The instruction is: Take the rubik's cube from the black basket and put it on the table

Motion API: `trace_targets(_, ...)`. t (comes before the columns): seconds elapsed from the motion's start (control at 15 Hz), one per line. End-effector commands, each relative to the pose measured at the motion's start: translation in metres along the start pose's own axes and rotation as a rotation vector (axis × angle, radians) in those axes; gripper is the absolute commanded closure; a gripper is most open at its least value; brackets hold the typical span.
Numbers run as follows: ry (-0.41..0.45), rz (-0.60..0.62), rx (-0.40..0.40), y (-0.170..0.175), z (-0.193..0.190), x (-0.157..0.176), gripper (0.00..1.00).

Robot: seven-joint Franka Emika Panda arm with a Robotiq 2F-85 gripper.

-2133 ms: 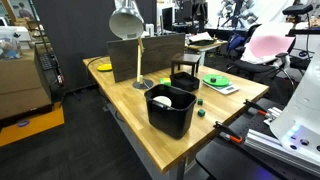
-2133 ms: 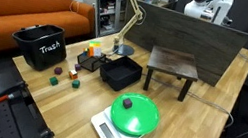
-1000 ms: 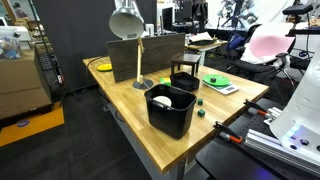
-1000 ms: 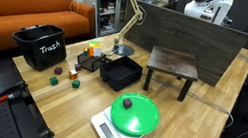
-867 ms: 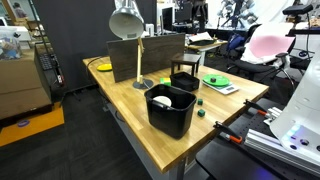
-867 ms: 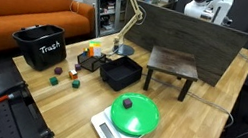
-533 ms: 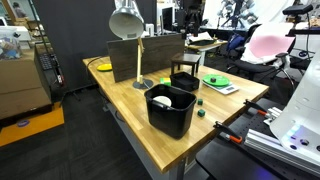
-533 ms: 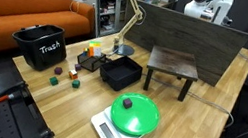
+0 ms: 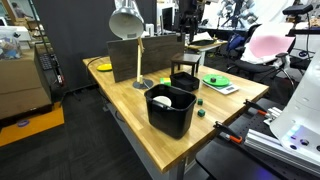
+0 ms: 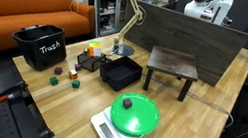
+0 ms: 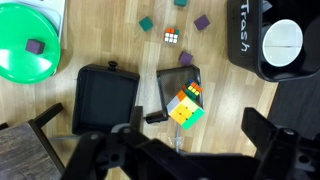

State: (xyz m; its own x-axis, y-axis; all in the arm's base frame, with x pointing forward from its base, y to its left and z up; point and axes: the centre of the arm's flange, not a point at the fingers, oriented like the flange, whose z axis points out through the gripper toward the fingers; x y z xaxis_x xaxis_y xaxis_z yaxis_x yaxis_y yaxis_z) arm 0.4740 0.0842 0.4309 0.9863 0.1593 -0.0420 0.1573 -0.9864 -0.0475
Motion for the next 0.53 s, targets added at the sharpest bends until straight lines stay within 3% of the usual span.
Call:
trace_targets(0.0,0.000,0.000,0.000,0.000,0.000,0.000,0.00)
trace_targets(0.2,0.006,0.010,0.011,0.000,0.001,0.003,0.00)
trace_targets(0.47,-0.043,0.128,0.090,-0.002,0.015,0.021,0.00)
